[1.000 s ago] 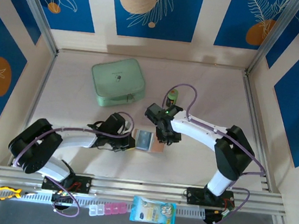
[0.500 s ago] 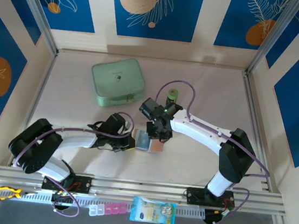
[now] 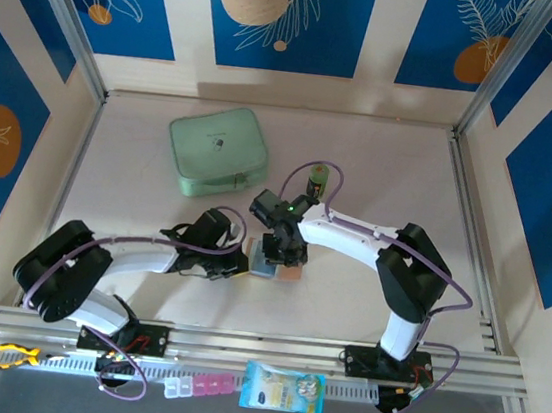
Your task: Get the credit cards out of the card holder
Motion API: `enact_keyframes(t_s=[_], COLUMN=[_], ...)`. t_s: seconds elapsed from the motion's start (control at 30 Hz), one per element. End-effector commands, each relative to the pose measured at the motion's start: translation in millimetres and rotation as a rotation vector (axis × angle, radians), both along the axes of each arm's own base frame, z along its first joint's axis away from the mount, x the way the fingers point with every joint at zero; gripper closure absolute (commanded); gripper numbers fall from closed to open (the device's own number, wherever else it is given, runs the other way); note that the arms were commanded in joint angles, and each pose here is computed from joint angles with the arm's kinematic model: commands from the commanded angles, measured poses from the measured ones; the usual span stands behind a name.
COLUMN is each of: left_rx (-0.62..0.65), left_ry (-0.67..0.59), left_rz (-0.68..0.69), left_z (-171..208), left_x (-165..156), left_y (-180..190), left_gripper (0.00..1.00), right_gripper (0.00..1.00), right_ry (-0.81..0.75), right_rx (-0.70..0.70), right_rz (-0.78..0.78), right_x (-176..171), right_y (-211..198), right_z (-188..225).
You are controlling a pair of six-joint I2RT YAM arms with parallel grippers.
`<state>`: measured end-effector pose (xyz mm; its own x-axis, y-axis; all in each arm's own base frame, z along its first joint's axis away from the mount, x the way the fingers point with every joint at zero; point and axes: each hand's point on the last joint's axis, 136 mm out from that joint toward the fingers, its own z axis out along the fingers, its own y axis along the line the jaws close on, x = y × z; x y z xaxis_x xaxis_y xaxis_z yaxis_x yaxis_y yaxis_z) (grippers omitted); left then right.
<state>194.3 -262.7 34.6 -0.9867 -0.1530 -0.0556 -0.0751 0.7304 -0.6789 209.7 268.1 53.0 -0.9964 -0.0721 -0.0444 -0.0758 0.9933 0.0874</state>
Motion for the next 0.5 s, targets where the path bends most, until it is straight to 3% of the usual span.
enact_keyframes(t_s=[0.0, 0.47], left_rx=[0.049, 0.099], left_ry=[-0.048, -0.081], left_rz=[0.017, -0.004], left_z=[8.4, 12.3], left_x=[0.0, 12.8], left_y=[10.6, 7.3], left_gripper=[0.95, 0.96], right_gripper=[0.71, 0.71], right_ry=[0.019, 0.026], right_rx=[-0.040, -0.070], right_rz=[-0.027, 0.013], right_x=[1.2, 13.7], right_y=[-15.8, -27.2], right_z=[-12.6, -44.3])
